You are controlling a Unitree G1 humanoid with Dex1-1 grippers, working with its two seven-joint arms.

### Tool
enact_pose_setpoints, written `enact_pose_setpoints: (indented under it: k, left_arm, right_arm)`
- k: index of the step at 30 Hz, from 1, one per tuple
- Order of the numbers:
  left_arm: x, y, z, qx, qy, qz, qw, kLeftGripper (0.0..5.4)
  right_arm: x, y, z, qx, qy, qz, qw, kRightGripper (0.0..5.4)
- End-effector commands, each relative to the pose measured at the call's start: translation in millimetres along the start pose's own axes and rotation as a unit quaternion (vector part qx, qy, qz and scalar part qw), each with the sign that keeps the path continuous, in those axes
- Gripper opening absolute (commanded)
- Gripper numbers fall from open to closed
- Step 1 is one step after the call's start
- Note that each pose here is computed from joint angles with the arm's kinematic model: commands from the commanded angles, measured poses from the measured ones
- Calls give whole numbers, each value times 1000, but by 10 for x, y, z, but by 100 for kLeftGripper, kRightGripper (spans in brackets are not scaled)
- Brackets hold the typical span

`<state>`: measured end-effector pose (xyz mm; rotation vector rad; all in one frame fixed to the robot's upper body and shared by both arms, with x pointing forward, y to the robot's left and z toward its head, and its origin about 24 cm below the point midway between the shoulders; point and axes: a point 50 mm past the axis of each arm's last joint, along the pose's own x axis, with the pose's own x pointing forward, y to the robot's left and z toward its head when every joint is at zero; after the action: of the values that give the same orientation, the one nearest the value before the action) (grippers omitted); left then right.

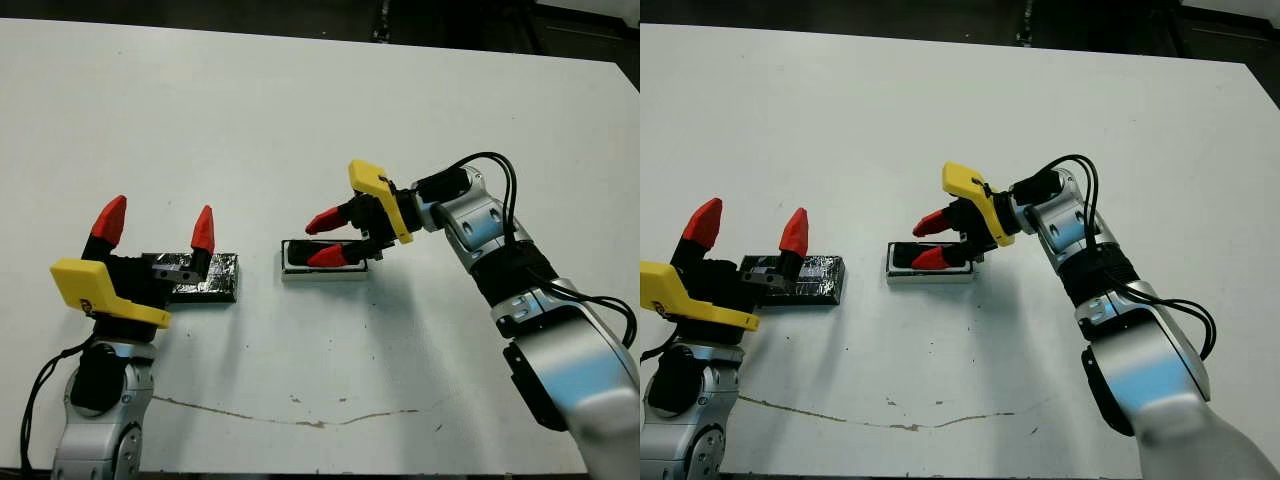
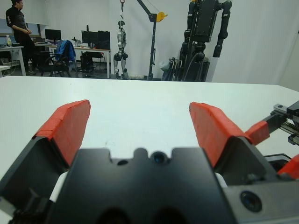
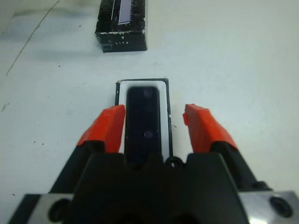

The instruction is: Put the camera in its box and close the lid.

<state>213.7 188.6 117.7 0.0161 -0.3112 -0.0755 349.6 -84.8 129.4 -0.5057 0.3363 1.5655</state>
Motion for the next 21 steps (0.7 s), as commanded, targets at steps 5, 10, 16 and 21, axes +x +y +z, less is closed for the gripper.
enact_pose_setpoints:
  k: [5, 10, 16, 21]
  left_arm:
    - [-25, 15, -48, 11, 12, 7, 1000, 540]
    - [-26, 13, -51, 10, 13, 7, 1000, 540]
    - [-31, 13, -50, 10, 12, 8, 1000, 540]
    - [-35, 19, -53, 13, 9, 8, 1000, 540]
  right_arm:
    - [-90, -2, -33, -8, 9, -5, 1000, 473]
    - [-160, -10, -4, -11, 13, -17, 1000, 540]
    - [-308, -6, 94, -2, -3, -27, 1000, 540]
    - [-535, 16, 172, 18, -64, -56, 996, 540]
